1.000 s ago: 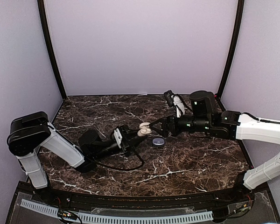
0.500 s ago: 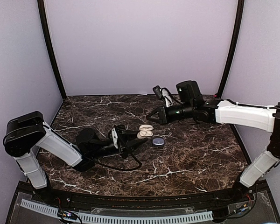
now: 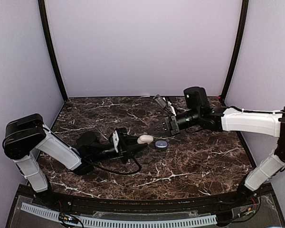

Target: Insert the wireless bluetooth earbuds into the charging case

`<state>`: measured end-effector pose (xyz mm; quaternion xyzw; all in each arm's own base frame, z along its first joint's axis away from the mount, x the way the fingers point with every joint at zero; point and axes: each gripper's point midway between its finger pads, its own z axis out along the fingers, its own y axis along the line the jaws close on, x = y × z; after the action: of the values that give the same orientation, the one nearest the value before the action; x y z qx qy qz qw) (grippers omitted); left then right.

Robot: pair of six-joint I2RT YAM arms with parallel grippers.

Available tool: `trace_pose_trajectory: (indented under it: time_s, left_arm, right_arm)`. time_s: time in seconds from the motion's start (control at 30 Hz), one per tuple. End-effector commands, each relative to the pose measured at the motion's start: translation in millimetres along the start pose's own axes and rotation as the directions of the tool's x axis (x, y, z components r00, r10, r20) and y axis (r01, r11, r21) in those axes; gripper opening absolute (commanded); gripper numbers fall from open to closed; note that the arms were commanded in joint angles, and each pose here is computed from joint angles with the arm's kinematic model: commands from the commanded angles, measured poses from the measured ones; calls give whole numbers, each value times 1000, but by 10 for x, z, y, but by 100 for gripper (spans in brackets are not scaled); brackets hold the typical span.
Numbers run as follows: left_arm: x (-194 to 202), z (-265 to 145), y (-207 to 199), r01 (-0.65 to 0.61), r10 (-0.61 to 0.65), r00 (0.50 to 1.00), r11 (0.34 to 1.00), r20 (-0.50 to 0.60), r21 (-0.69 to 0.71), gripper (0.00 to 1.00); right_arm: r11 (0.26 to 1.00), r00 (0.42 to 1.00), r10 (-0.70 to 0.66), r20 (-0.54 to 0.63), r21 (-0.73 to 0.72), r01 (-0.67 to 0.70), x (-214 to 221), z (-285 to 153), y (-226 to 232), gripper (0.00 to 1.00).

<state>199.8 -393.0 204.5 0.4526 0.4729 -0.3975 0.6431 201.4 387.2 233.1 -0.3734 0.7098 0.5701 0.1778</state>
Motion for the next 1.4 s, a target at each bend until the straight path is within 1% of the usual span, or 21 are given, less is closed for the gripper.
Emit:
trace_pose_trajectory:
  time_s: [0.0, 0.1, 0.17, 0.23, 0.27, 0.3, 0.33, 0.4, 0.43, 0.5, 0.6, 0.7, 0.77, 0.83, 0.93, 1.03, 1.07, 1.1, 1.17, 1.27, 1.37]
  left_arm:
    - [-28, -77, 197, 64, -63, 998, 996, 12, -68, 0]
    - [9, -115, 278, 93, -92, 996, 991, 9, -97, 0]
    - [56, -151, 328, 114, -116, 993, 986, -5, -118, 0]
    - [130, -206, 404, 160, -167, 986, 974, -27, -161, 0]
    - [180, -245, 458, 198, -209, 977, 962, -40, -190, 0]
    - [260, -291, 525, 263, -282, 958, 937, -54, -228, 0]
    - [339, -340, 591, 321, -350, 934, 910, -71, -261, 0]
    - [522, -429, 714, 429, -487, 866, 840, -112, -333, 0]
    - [627, -475, 751, 462, -541, 829, 806, -142, -369, 0]
    - [781, -537, 801, 495, -610, 769, 758, -193, -424, 0]
    - [982, -569, 835, 514, -681, 679, 707, -274, -486, 2]
    - [1132, -549, 884, 512, -724, 599, 675, -344, -531, 2]
    - [1207, -562, 907, 516, -745, 557, 657, -368, -550, 4]
    - [1252, -544, 929, 536, -764, 522, 640, -379, -550, 5]
    - [1327, -513, 940, 603, -808, 451, 589, -380, -537, 5]
    - [1403, -498, 918, 695, -859, 356, 507, -369, -509, 5]
    - [1422, -497, 885, 730, -872, 317, 475, -372, -492, 5]
    - [1448, -503, 877, 747, -881, 294, 454, -370, -486, 5]
    - [1503, -517, 867, 767, -893, 260, 422, -368, -483, 5]
    - [1602, -506, 824, 781, -899, 216, 393, -380, -485, 7]
    - [1715, -517, 785, 787, -907, 180, 365, -381, -497, 13]
  right_arm:
    - [973, 984, -156, 81, -162, 167, -132, -205, 576, 0]
    - [974, 977, -184, 109, -116, 196, -155, -266, 581, 0]
    - [982, 970, -190, 149, 24, 189, -247, -318, 398, 0]
    - [974, 966, -185, 183, 165, 155, -301, -414, 172, 0]
    - [962, 961, -185, 206, 237, 134, -331, -484, 59, 1]
    - [947, 956, -184, 228, 302, 111, -350, -559, -51, 0]
    - [928, 950, -184, 253, 363, 83, -361, -647, -158, 0]
    - [884, 939, -183, 290, 467, 28, -347, -807, -353, 0]
    - [868, 935, -184, 304, 497, 9, -336, -867, -409, 0]
    - [842, 930, -184, 319, 539, -18, -294, -944, -502, 0]
    - [808, 933, -171, 316, 587, -51, -219, -993, -637, 0]
    - [745, 943, -137, 303, 659, -104, -115, -1050, -865, 0]
    - [703, 949, -115, 293, 699, -130, -36, -1087, -997, 0]
    - [662, 952, -99, 291, 733, -155, 41, -1134, -1109, 0]
    - [617, 946, -102, 307, 766, -182, 103, -1222, -1193, 0]
    - [599, 941, -118, 319, 778, -189, 126, -1287, -1190, 0]
    - [597, 939, -124, 322, 780, -189, 135, -1304, -1185, 0]
    - [594, 937, -129, 326, 782, -190, 146, -1322, -1179, 0]
    - [593, 932, -137, 334, 782, -193, 168, -1344, -1171, 0]
    - [590, 931, -142, 336, 784, -193, 196, -1354, -1182, 0]
    - [584, 934, -137, 329, 789, -193, 206, -1343, -1216, 0]
